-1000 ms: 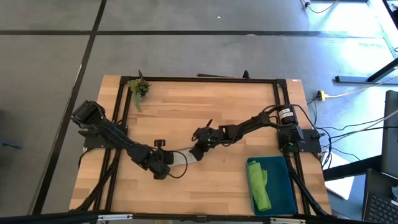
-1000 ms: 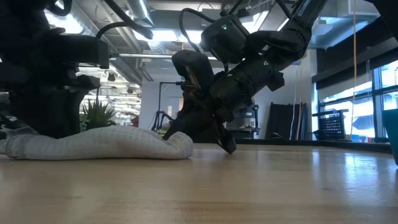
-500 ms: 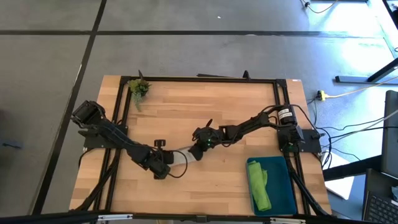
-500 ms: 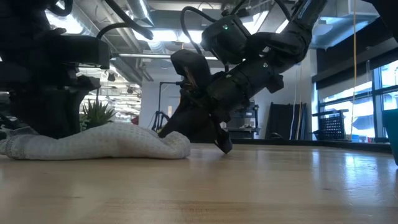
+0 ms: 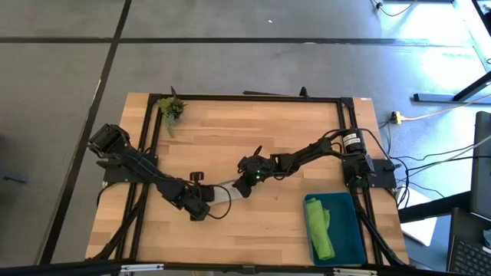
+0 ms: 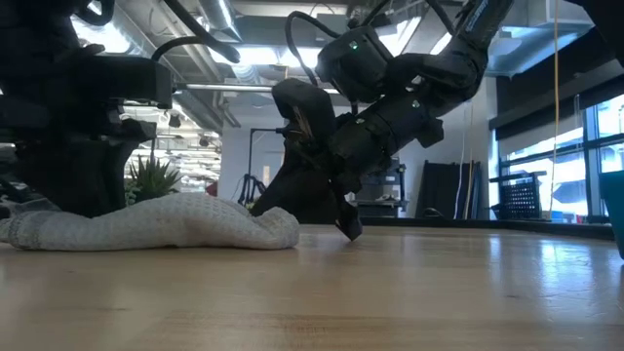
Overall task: Roll microfiber towels into tight, uniform cylinder then place into a basket
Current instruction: Roll the gray microfiber cloth, then put the folded gray microfiber cloth into the bin
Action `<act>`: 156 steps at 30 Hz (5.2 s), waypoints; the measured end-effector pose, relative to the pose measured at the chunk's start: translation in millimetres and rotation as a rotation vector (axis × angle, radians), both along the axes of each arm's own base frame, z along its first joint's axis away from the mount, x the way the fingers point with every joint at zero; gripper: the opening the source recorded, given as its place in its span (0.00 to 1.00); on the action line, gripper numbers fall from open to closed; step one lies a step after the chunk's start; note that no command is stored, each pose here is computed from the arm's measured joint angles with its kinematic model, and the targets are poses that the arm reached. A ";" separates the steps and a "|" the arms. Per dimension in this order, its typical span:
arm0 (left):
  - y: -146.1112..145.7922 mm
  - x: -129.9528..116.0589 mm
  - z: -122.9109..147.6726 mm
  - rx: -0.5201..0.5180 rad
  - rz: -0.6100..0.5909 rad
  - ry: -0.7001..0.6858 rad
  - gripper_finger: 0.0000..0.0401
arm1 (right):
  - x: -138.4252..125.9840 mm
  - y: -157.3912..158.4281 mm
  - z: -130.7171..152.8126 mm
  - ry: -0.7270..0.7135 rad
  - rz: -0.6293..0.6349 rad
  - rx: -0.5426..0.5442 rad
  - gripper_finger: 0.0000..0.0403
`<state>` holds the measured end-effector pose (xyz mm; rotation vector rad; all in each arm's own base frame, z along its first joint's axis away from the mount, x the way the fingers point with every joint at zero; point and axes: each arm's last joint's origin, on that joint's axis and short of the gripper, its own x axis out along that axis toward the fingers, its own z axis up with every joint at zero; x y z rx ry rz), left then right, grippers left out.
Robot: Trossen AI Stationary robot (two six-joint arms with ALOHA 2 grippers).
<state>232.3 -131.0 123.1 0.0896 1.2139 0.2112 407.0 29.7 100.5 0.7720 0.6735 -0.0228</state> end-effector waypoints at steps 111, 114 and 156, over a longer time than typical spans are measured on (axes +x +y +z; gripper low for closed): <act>13.6 32.4 2.4 -0.168 -0.386 -0.071 0.14 | -29.7 103.0 52.8 -0.289 0.607 -0.829 0.31; 12.0 31.8 2.5 -0.158 -0.389 -0.075 0.14 | -29.7 102.4 52.3 -0.282 0.601 -0.821 0.31; 6.1 42.5 8.4 -0.183 -0.385 -0.218 0.14 | -32.1 103.6 42.1 -0.210 0.604 -0.786 0.31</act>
